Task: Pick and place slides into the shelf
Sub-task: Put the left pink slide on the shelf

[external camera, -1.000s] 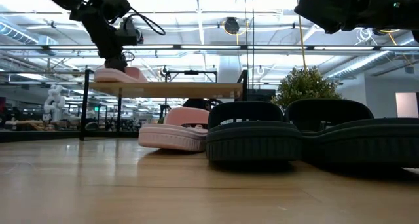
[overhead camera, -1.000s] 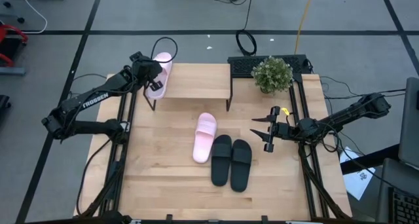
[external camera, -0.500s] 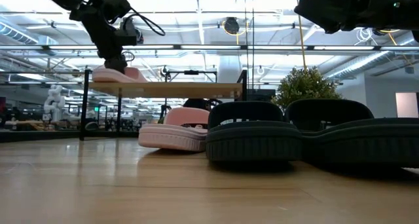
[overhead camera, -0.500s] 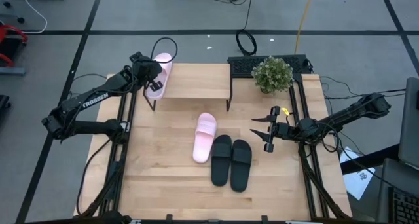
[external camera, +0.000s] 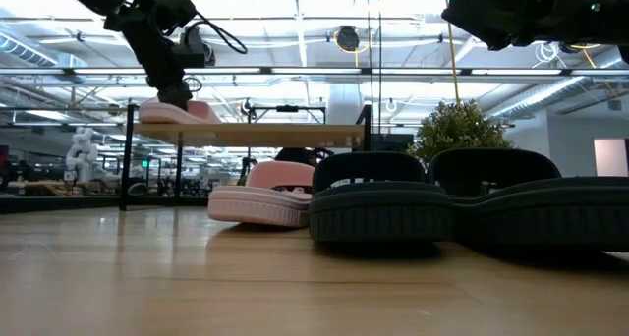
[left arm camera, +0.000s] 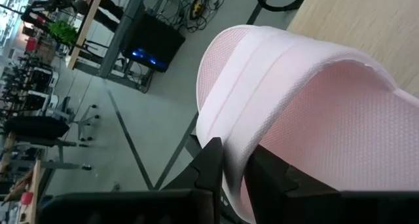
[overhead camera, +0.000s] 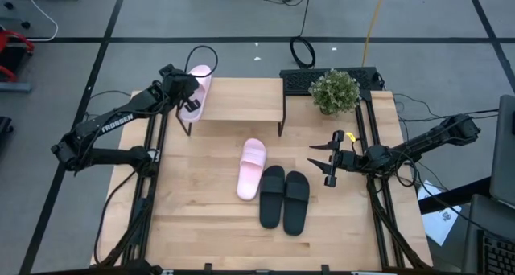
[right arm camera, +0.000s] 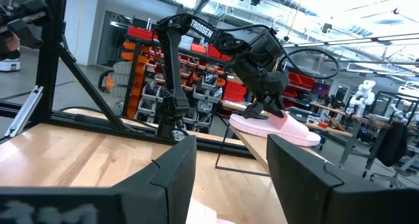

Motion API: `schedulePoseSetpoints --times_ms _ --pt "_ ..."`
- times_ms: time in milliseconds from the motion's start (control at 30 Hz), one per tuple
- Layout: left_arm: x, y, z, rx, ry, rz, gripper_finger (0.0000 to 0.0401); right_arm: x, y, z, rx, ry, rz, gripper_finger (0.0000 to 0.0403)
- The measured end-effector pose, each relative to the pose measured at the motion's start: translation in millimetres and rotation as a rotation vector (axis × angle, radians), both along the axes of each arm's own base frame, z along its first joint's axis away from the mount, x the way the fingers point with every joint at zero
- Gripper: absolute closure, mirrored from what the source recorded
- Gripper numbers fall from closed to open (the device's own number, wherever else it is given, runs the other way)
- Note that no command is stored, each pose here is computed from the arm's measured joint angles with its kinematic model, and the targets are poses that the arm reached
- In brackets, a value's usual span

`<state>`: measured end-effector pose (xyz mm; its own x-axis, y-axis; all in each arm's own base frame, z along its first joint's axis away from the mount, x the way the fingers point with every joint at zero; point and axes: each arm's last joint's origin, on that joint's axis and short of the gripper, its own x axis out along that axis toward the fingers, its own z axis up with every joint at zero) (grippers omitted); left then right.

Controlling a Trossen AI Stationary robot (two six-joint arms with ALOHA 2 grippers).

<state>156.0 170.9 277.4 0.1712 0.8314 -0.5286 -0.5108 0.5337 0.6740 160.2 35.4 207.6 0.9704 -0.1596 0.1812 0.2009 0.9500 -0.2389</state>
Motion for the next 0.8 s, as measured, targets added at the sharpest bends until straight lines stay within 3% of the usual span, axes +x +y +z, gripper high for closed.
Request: schedulePoseSetpoints --times_ms 800 --pt "3.2 -3.6 -0.6 -0.005 0.005 -0.019 0.0331 0.0 0.1 0.2 0.0 -0.001 0.0 0.0225"
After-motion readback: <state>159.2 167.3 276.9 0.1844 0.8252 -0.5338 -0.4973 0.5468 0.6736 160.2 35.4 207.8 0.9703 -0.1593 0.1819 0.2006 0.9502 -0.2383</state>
